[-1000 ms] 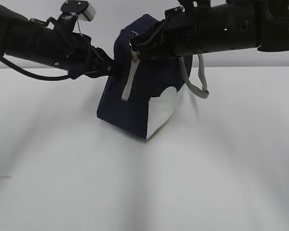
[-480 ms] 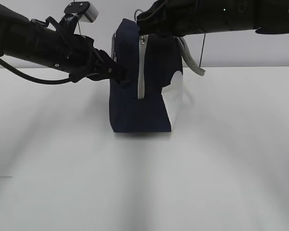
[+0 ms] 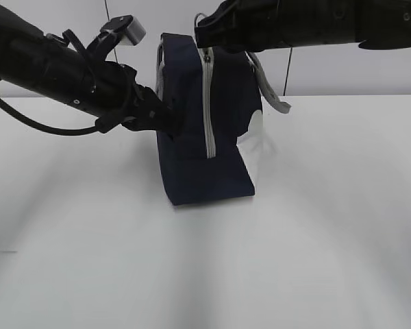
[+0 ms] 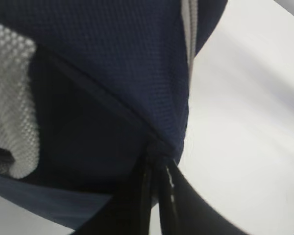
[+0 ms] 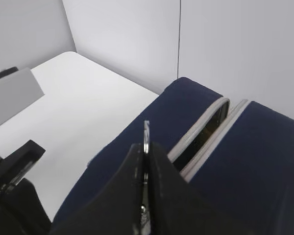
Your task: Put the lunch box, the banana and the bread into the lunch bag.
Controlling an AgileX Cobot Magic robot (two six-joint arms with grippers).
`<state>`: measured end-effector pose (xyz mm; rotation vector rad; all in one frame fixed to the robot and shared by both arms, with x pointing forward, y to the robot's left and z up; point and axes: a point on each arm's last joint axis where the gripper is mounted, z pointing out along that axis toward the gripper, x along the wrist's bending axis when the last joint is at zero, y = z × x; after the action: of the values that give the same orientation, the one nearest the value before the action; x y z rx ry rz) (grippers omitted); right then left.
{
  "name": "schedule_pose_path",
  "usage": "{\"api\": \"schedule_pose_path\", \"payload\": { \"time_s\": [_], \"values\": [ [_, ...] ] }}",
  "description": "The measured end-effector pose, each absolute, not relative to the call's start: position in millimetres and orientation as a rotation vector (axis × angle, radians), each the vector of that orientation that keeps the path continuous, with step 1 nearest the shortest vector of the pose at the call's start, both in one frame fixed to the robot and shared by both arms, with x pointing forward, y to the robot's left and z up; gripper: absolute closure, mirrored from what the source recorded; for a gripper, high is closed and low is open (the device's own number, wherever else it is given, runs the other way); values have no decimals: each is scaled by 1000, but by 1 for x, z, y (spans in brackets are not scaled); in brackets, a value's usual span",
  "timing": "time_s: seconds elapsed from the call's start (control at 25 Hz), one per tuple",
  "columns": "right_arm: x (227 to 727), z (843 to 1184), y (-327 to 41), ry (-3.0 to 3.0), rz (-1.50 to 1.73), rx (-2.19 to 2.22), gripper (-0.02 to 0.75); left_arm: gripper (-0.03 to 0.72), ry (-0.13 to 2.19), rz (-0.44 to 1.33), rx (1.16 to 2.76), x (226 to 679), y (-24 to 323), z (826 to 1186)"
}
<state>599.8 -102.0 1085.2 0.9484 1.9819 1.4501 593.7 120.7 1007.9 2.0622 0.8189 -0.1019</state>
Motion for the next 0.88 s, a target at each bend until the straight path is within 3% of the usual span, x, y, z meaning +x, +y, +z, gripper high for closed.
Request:
{"api": "schedule_pose_path", "payload": {
  "time_s": [0.88],
  "values": [
    [651, 1083, -91, 1951, 1544, 1056, 732, 703, 819, -223, 2229, 580, 127, 1000]
  ]
}}
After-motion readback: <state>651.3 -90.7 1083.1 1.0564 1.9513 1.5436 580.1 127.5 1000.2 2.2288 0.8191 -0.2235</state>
